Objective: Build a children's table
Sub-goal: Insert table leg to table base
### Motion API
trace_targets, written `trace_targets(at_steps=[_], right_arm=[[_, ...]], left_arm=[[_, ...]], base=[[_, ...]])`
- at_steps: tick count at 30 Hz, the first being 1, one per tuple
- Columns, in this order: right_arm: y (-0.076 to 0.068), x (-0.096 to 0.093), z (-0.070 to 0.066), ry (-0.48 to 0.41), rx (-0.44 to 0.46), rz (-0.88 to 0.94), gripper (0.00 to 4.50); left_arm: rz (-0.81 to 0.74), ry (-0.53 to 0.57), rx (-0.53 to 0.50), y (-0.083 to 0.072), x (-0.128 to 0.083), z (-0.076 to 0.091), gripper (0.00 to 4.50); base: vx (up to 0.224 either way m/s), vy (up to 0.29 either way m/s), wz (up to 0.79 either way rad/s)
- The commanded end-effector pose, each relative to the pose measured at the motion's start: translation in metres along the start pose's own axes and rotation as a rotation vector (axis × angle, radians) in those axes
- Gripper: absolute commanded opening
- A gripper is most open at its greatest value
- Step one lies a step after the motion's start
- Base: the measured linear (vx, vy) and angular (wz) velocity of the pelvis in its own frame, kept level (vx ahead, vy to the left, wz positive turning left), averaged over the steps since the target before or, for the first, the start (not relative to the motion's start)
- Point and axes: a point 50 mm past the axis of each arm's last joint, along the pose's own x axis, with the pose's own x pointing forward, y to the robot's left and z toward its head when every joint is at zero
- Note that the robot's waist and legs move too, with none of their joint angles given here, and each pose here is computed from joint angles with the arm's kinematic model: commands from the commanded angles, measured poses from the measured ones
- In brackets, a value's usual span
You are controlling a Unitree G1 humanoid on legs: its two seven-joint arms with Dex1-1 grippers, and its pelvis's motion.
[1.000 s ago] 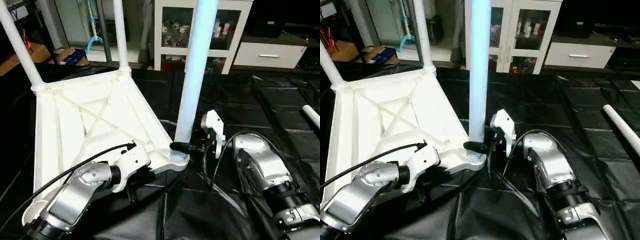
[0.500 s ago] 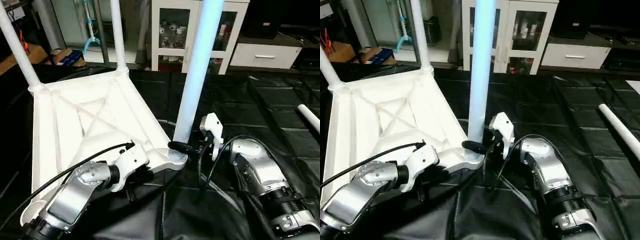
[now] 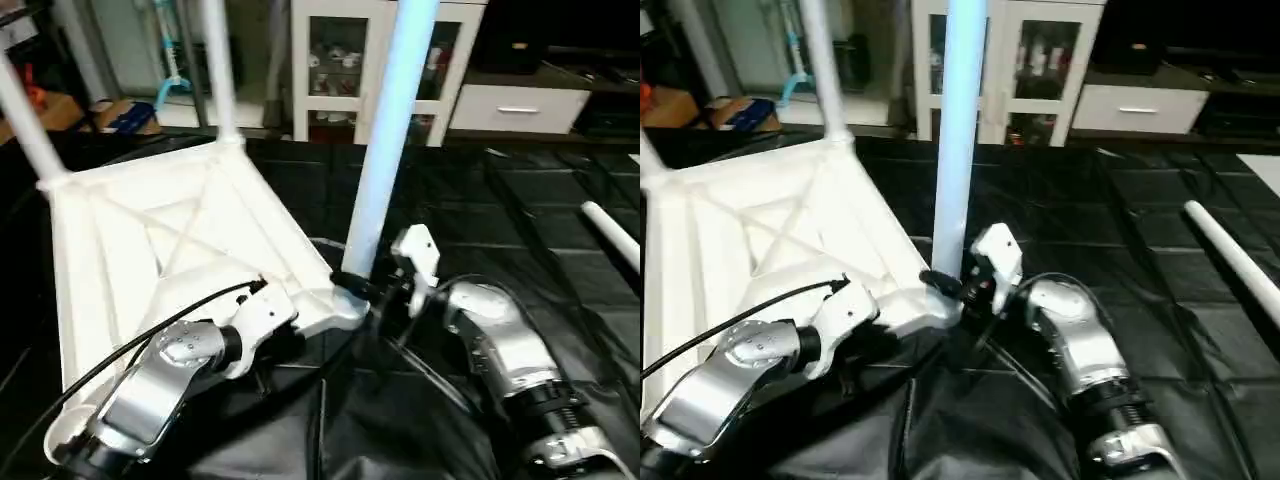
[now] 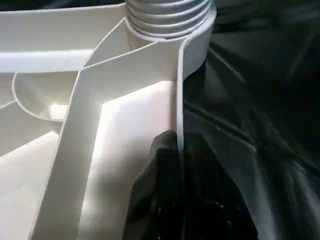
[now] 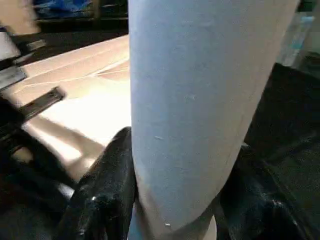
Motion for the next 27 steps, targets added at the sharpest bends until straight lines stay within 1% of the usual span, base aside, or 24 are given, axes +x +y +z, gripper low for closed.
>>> trace_targets(at_steps=[1, 5, 7, 9, 10, 12, 13, 17, 22, 27], right_arm=[[-0.011, -0.021, -0.051, 0.24, 0.084, -0.204, 1.85], [-0.014, -0.002, -0.046, 0.201, 0.087, -0.365, 1.85], [-0.014, 0.011, -0.042, 0.187, 0.117, -0.452, 1.85], [-0.014, 0.018, -0.042, 0.189, 0.13, -0.503, 1.85], [-0.014, 0.018, -0.042, 0.189, 0.13, -0.503, 1.85], [-0.014, 0.025, -0.042, 0.196, 0.139, -0.555, 1.85], [-0.015, 0.031, -0.041, 0.197, 0.135, -0.606, 1.85], [-0.014, 0.041, -0.035, 0.168, 0.144, -0.624, 1.85], [-0.011, 0.046, -0.03, 0.123, 0.164, -0.583, 1.85], [-0.012, 0.047, -0.029, 0.114, 0.143, -0.572, 1.85]], left_arm=[[-0.026, -0.066, -0.006, -0.007, 0.006, 0.013, 0.0], [0.098, -0.087, -0.088, 0.001, 0.02, 0.023, 0.0], [0.198, -0.101, -0.148, 0.008, 0.03, 0.03, 0.0], [0.269, -0.112, -0.179, 0.013, 0.035, 0.035, 0.0], [0.269, -0.112, -0.179, 0.013, 0.035, 0.035, 0.0], [0.325, -0.127, -0.202, 0.018, 0.04, 0.04, 0.0], [0.352, -0.137, -0.213, 0.019, 0.044, 0.046, 0.0], [0.369, -0.154, -0.221, 0.019, 0.048, 0.052, 0.0], [0.347, -0.152, -0.219, 0.017, 0.046, 0.048, 0.0], [0.335, -0.15, -0.217, 0.018, 0.045, 0.046, 0.0]], base=[[0.0, 0.0, 0.0], [0.0, 0.0, 0.0], [0.0, 0.0, 0.0], [0.0, 0.0, 0.0], [0.0, 0.0, 0.0], [0.0, 0.0, 0.0], [0.0, 0.0, 0.0], [0.0, 0.0, 0.0], [0.0, 0.0, 0.0], [0.0, 0.0, 0.0]])
